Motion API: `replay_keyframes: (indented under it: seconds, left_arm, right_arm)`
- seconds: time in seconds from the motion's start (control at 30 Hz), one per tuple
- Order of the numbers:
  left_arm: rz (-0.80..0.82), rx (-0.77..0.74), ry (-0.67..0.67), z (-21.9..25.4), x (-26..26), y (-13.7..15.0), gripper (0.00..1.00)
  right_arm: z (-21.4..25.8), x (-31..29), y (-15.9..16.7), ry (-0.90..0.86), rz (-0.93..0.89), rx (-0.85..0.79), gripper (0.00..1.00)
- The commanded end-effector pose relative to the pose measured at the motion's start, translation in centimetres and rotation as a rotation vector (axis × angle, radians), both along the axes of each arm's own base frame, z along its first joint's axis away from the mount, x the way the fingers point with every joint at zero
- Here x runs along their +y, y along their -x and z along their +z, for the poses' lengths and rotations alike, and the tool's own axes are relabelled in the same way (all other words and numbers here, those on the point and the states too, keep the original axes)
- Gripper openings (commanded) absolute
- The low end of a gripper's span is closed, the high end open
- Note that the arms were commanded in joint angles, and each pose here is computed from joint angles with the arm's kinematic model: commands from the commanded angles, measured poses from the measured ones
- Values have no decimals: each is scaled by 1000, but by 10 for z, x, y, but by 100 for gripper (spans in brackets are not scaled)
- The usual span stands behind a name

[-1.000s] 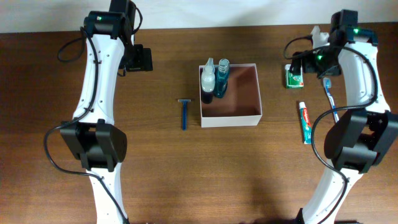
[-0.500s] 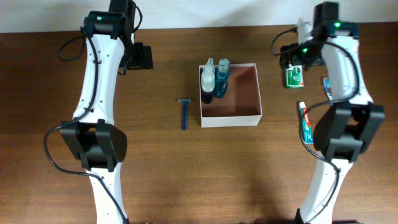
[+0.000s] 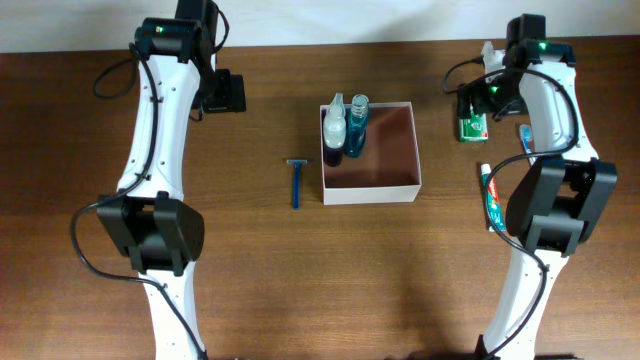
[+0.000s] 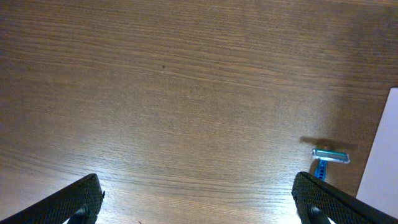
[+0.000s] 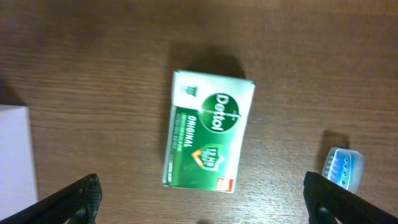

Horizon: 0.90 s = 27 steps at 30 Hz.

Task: Pack container
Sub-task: 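Lower the right gripper and close it on the Dettol soap bar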

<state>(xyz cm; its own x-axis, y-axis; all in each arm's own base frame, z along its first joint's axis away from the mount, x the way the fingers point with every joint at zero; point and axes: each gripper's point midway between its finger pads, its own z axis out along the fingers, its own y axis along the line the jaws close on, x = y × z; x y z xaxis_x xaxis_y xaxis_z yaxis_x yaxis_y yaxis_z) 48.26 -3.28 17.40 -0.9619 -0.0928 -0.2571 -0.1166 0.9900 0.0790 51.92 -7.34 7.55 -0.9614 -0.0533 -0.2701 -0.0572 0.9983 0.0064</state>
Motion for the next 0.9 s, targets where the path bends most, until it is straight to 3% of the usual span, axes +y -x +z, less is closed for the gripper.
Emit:
replay_keyframes:
  seconds: [0.0,0.87]
  left_arm:
    - [13,-9,10,-1,1,-3,99]
    - [13,-22,11,-1,1,-6,99]
  right_arm:
    - [-17,7,-1,-12,9,32,99]
    - [-68,6,2,-21,4,111,99]
